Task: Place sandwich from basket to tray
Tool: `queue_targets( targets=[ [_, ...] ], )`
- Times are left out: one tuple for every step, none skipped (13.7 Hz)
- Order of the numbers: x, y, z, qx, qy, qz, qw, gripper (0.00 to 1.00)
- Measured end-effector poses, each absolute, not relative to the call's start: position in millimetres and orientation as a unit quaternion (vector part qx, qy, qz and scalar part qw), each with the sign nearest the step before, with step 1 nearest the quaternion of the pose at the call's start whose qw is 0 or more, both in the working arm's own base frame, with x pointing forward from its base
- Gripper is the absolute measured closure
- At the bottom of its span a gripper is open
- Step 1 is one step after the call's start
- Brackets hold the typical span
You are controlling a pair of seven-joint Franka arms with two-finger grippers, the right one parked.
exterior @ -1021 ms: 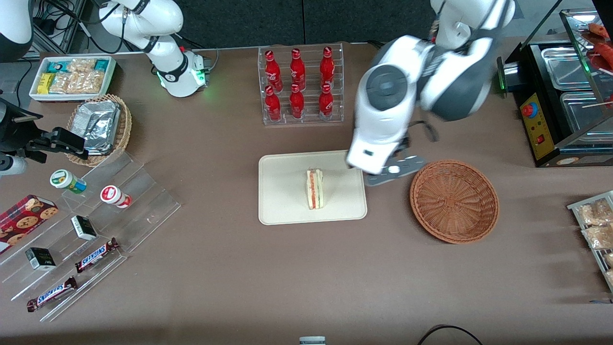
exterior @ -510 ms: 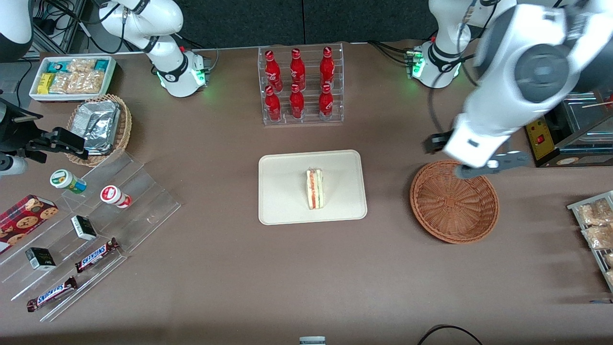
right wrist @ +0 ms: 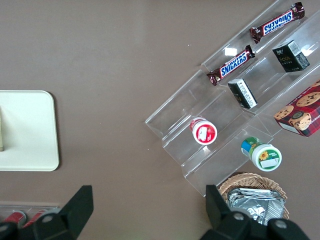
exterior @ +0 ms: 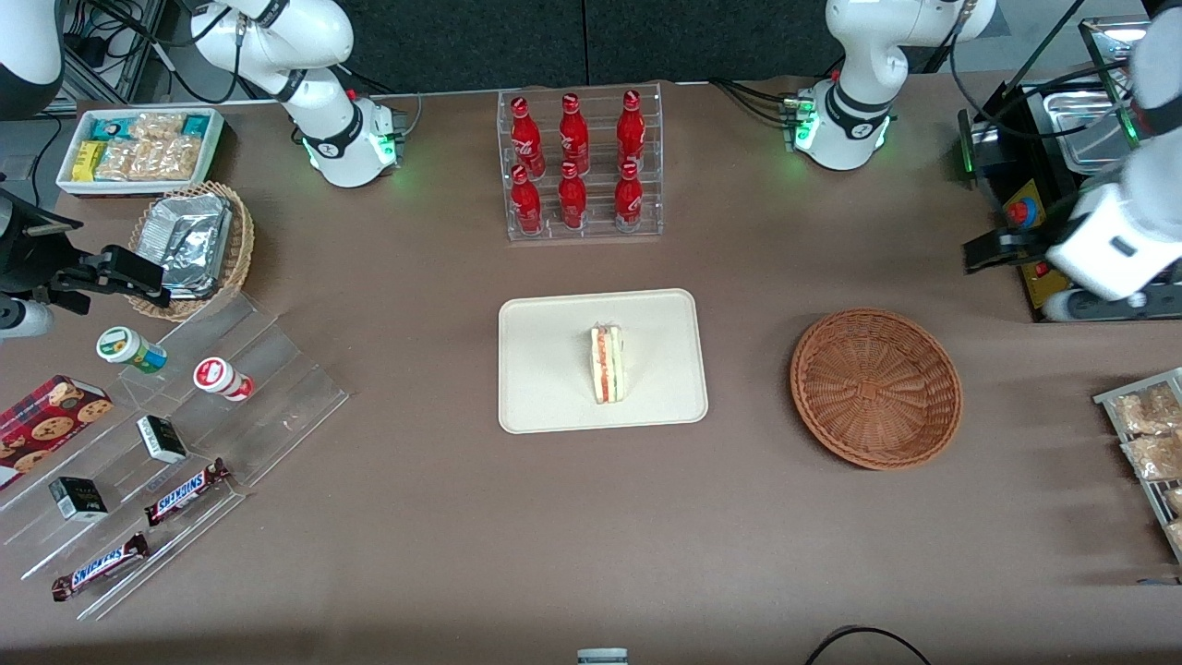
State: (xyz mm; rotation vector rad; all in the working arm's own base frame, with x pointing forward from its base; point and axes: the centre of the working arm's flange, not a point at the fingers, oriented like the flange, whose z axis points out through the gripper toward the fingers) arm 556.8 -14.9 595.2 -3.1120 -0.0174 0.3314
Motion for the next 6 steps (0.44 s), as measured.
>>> queue_targets(
  targets=[
    [556.2,-3.4,596.5,-0.994,0.003,0.105,-0.002,0.00],
    [556.1,2.4,596.6,-0.994,0.008,0.105,-0.005,0.00],
    [556.2,2.9,596.6,-0.994,0.009,0.105,-0.005,0.00],
    [556.2,0.5,596.6,-0.994,0.008,0.105,-0.005,0.00],
    [556.2,-2.7,596.6,-0.994,-0.001,0.105,-0.004,0.00],
    [556.1,-5.7,596.6,-0.994,-0.012,0.105,-0.002,0.00]
  ],
)
